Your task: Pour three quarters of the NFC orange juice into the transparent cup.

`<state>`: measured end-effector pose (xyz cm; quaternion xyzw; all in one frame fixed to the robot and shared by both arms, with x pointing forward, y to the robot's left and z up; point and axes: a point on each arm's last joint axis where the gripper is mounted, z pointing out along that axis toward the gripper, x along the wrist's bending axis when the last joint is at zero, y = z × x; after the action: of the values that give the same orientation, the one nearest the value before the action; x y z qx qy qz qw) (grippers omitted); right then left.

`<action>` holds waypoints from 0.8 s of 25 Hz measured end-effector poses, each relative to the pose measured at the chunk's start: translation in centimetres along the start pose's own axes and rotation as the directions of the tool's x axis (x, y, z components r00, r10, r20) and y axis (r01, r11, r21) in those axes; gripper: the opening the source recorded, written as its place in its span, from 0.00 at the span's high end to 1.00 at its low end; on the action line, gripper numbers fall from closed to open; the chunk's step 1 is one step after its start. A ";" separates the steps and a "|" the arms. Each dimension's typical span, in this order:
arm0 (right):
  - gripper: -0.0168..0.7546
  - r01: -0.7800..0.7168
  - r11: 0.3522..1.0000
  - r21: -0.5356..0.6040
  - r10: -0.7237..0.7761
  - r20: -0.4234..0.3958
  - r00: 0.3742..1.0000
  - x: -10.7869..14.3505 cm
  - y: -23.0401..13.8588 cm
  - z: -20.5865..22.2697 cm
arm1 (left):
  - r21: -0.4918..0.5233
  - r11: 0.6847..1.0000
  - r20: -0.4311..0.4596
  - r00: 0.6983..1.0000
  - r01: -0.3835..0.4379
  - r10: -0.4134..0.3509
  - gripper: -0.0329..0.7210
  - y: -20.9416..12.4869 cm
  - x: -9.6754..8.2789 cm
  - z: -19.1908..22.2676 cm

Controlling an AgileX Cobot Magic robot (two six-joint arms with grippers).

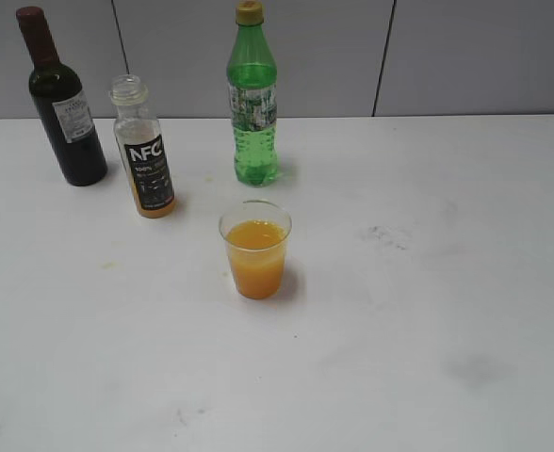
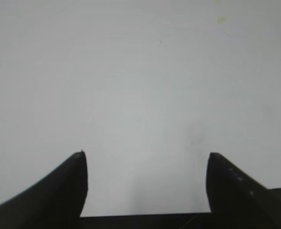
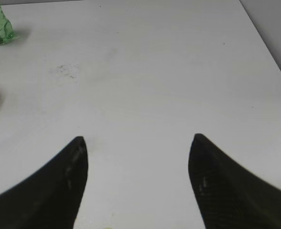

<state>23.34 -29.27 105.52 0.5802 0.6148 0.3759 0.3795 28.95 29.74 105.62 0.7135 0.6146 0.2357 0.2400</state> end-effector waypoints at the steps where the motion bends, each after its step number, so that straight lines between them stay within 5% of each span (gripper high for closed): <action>1: 0.32 0.000 1.000 0.000 0.000 0.000 1.000 0.0 0.0 0.0 | -0.021 1.000 -0.001 1.000 0.000 0.000 0.17 -0.5 0.0 -0.1; 20: 0.32 -0.001 1.000 0.000 0.001 -0.001 1.000 0.0 0.0 0.0 | -0.349 0.937 -0.010 1.000 0.006 -0.010 0.18 -5.1 -0.1 -2.6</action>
<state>23.34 -29.26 105.52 0.5802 0.6148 0.3763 0.3792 23.39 30.41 104.45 0.6558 0.5673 0.3442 0.3600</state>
